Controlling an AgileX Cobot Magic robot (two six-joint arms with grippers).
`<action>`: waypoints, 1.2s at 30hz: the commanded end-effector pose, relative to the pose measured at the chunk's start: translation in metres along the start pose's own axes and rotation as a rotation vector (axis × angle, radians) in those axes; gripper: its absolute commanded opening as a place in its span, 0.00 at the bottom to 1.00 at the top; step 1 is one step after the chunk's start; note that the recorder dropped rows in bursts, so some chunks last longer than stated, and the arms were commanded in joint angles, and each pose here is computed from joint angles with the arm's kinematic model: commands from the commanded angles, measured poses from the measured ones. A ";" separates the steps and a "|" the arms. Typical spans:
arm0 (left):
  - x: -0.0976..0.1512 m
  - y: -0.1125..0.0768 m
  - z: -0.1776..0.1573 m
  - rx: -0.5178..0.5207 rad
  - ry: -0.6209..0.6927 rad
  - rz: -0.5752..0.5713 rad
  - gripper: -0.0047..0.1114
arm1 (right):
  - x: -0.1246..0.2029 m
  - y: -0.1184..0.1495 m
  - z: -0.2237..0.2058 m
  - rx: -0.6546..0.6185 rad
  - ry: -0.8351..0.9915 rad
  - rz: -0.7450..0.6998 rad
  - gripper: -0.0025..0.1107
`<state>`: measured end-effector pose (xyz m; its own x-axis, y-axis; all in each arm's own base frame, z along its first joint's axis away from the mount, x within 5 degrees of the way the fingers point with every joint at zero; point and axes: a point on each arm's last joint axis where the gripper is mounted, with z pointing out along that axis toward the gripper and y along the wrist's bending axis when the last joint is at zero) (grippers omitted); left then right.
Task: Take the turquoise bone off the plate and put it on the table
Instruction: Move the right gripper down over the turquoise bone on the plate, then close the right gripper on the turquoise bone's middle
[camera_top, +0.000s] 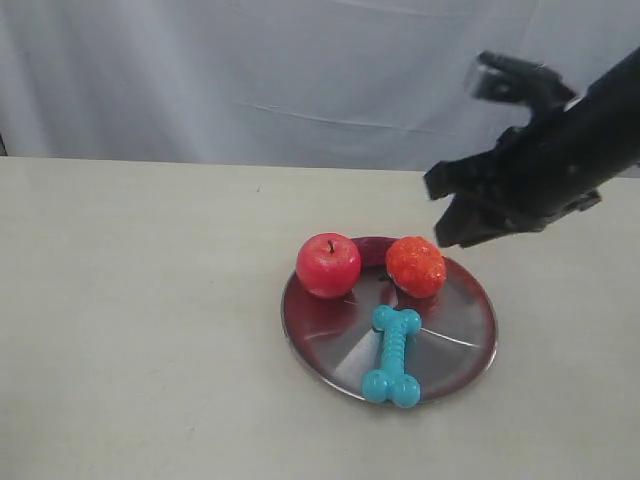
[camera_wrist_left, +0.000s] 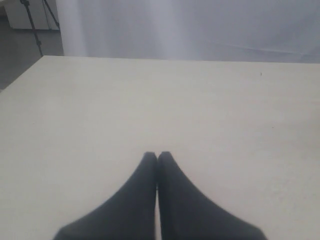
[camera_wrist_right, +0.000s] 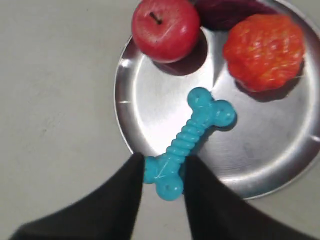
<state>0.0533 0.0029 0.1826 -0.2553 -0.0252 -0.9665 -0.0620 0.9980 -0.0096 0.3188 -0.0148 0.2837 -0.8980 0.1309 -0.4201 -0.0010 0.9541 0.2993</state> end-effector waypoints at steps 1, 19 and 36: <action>0.000 0.000 0.000 0.008 -0.004 -0.004 0.04 | -0.002 0.018 0.036 -0.001 0.047 -0.050 0.51; 0.000 0.000 0.000 0.008 -0.004 -0.004 0.04 | 0.012 0.004 0.125 0.153 0.230 0.115 0.50; 0.000 0.000 0.000 0.008 -0.004 -0.004 0.04 | 0.019 -0.007 0.159 0.173 0.260 0.146 0.46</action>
<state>0.0533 0.0029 0.1826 -0.2553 -0.0252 -0.9665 -0.0620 0.9980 -0.0096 0.3694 0.0226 0.1369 -0.9661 0.2236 -0.1288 0.1982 0.9626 0.1847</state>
